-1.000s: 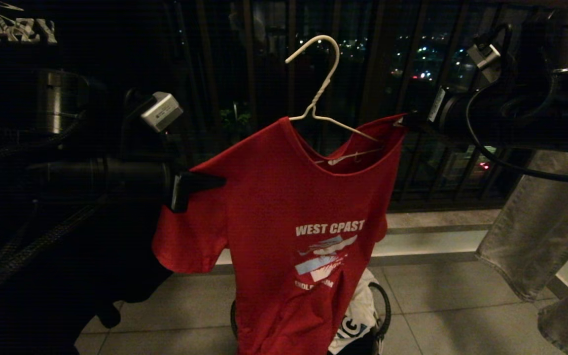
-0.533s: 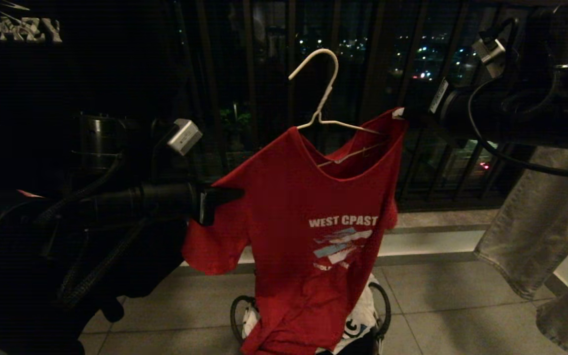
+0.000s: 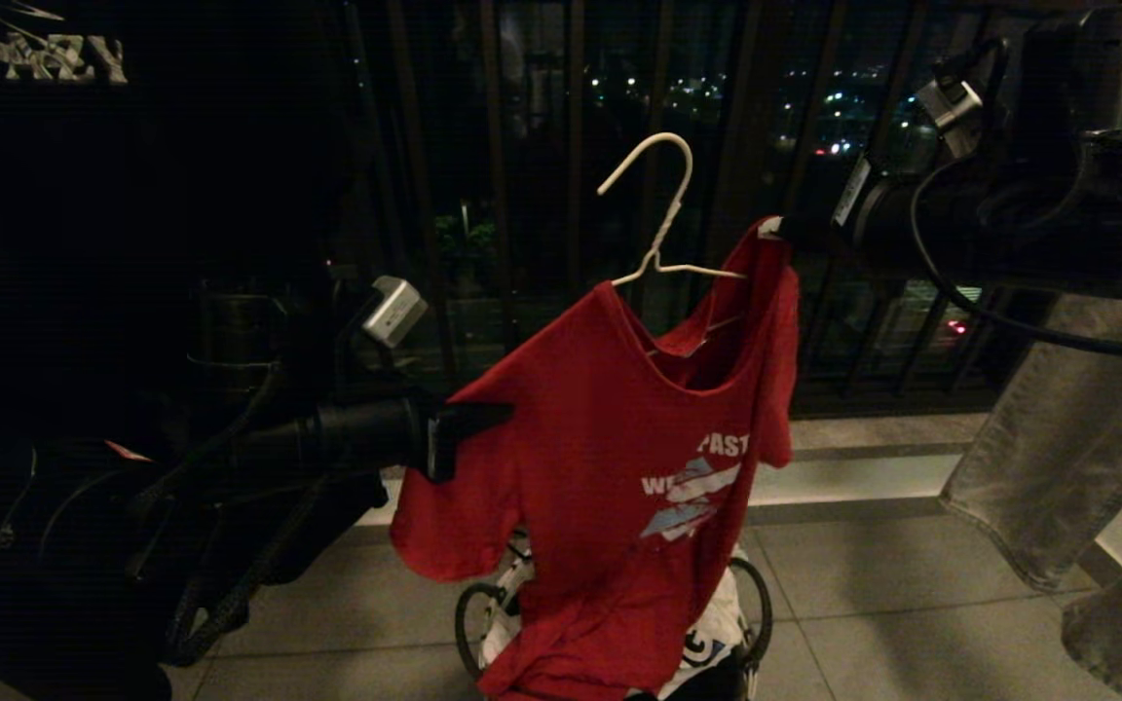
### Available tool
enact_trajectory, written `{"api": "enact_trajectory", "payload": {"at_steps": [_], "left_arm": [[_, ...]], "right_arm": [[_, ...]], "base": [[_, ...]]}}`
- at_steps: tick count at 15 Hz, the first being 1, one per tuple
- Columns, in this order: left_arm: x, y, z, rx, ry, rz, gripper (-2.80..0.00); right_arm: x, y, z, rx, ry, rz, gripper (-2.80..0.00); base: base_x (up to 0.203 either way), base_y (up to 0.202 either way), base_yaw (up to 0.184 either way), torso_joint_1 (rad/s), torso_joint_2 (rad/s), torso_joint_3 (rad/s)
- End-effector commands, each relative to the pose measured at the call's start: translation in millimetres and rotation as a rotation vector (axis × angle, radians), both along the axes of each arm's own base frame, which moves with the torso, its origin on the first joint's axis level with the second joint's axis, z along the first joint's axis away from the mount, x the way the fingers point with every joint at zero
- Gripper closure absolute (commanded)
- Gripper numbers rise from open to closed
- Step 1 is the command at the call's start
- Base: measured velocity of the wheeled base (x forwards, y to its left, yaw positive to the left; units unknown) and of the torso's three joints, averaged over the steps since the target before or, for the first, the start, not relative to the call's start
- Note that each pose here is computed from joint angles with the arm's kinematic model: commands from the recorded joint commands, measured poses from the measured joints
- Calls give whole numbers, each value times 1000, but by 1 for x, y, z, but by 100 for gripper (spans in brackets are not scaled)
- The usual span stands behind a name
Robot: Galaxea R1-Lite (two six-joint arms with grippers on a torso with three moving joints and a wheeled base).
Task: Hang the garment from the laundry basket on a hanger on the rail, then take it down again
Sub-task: Hang the clothes on the clothes rack
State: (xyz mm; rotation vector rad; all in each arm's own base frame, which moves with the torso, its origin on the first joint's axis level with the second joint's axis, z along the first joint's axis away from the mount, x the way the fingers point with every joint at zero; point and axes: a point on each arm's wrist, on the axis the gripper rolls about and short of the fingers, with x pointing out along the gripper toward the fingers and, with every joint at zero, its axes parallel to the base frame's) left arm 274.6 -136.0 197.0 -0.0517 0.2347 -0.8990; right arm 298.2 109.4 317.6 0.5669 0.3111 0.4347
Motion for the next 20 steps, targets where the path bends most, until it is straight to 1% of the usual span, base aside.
{"api": "enact_trajectory", "payload": {"at_steps": [1, 2, 5, 7, 10, 11, 12, 15, 17, 20], "left_arm": [[5, -6, -9, 2, 11, -12, 0], [6, -9, -11, -3, 10, -18, 0], [10, -15, -23, 11, 48, -26, 0], [11, -18, -29, 15, 60, -34, 0], [16, -22, -37, -9, 54, -36, 0], [18, -25, -38, -38, 25, -38, 0], [18, -28, -40, -58, 14, -43, 0], [16, -30, -43, -57, 26, -50, 0], [20, -32, -50, -48, 40, -49, 0], [20, -33, -51, -47, 43, -51, 0]], "right_arm": [[1, 9, -5, -2, 21, 23, 0], [1, 12, -6, -1, 25, 31, 0], [-3, 10, -1, 21, 15, 29, 0], [-5, 9, 2, 26, 8, 28, 0], [-11, 7, 7, 31, -2, 30, 0], [-14, 6, 10, 36, -13, 31, 0], [-18, 5, 13, 40, -22, 32, 0], [-25, 3, 19, 46, -38, 38, 0], [-29, 14, 14, 40, -20, 74, 0], [-29, 20, 9, 33, -5, 96, 0]], "base": [[0, 0, 0, 0, 0, 0], [0, 0, 0, 0, 0, 0], [0, 0, 0, 0, 0, 0], [0, 0, 0, 0, 0, 0], [0, 0, 0, 0, 0, 0], [0, 0, 0, 0, 0, 0], [0, 0, 0, 0, 0, 0], [0, 0, 0, 0, 0, 0], [0, 0, 0, 0, 0, 0], [0, 0, 0, 0, 0, 0]]}}
